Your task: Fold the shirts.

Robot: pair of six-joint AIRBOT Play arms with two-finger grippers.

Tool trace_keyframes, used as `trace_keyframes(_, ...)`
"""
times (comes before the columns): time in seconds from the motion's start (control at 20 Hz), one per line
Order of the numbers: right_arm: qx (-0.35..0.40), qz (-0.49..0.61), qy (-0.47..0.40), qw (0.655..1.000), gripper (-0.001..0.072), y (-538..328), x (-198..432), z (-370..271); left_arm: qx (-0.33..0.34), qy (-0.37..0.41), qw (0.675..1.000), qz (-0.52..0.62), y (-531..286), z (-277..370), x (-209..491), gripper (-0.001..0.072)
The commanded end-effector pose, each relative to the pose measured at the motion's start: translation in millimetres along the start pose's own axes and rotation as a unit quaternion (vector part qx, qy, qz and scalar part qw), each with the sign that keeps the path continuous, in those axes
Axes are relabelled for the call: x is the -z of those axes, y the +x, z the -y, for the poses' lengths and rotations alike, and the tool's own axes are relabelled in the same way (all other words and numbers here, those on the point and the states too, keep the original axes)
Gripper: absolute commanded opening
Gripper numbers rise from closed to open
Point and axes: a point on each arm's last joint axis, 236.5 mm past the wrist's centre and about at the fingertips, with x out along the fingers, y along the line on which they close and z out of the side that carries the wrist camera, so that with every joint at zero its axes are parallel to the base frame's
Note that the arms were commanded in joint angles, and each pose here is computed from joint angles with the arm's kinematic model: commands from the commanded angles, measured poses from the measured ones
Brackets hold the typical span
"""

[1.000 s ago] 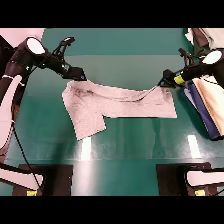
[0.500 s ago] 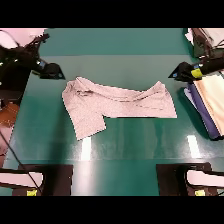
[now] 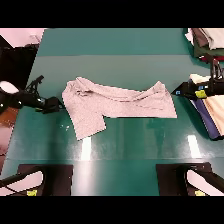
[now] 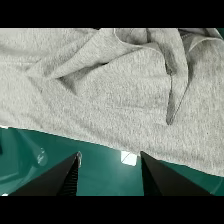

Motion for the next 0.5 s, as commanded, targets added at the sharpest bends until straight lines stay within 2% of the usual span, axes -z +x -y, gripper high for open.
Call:
trace_keyframes(0.0, 0.002, 0.008, 0.001, 1.0, 0.043, -1.0, 12.0, 0.3, 0.032, -0.048, 0.997, 0.047, 24.1, -3.3, -3.8, 0.0487)
trace_keyframes(0.15, 0.001, 0.011, -0.001, 1.0, 0.043, -3.6, 12.3, -1.5, 0.049, -0.082, 0.994, 0.053, 37.2, -5.5, -11.5, 0.0488)
trace_keyframes(0.45, 0.001, 0.004, -0.001, 1.0, 0.043, -3.5, 15.7, -1.9, 0.065, -0.086, 0.99, 0.09, 36.8, -1.3, -30.8, 0.0485)
